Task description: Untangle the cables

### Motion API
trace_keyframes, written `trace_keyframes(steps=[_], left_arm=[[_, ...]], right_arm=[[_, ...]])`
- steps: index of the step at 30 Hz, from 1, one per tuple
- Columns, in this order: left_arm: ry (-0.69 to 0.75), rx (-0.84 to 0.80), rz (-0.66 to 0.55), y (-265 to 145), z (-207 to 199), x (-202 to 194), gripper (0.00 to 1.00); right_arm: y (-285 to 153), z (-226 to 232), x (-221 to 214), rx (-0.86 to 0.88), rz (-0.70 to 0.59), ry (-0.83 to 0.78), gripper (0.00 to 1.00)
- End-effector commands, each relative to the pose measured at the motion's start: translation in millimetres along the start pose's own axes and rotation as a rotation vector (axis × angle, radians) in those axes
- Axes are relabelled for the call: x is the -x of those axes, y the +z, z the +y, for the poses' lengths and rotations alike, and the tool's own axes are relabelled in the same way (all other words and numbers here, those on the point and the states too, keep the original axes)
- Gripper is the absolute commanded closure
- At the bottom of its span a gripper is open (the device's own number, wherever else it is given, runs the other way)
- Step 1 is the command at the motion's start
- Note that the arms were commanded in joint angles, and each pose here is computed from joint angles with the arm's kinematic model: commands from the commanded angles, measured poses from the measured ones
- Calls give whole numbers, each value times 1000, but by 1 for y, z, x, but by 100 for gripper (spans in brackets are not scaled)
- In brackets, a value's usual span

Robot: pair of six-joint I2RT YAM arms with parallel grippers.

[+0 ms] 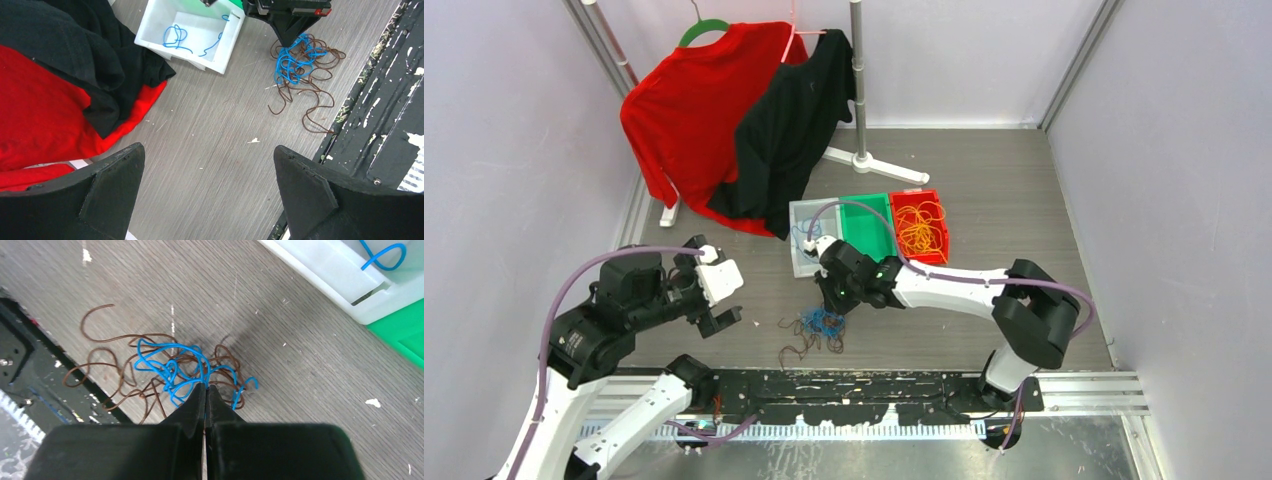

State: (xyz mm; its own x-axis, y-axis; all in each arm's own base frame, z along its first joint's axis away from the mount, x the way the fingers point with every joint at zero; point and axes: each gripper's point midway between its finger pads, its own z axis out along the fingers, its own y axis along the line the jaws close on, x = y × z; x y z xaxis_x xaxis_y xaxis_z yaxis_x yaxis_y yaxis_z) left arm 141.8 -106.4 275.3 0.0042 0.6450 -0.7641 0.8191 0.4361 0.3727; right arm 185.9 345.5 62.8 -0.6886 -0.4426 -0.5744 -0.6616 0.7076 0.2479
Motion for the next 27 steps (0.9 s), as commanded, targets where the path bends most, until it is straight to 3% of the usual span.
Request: trace_keyframes(steps=[1, 10, 16, 21, 27], left_arm=[[15, -15, -54, 0, -3, 9, 1], [0, -73, -110, 7, -16, 12, 1], [-60, -99, -263, 11, -25, 35, 0], [-102, -152, -372, 27, -30, 53, 6], [-127, -148, -382, 50, -17, 60, 15]], right_arm=[[-42, 29, 53, 101, -182, 7, 99], [-96, 58, 96, 209, -309, 49, 99], [-139, 91, 123, 363, -395, 61, 99], [-176, 119, 151, 496, -481, 63, 99], [-199, 140, 163, 592, -535, 54, 99]])
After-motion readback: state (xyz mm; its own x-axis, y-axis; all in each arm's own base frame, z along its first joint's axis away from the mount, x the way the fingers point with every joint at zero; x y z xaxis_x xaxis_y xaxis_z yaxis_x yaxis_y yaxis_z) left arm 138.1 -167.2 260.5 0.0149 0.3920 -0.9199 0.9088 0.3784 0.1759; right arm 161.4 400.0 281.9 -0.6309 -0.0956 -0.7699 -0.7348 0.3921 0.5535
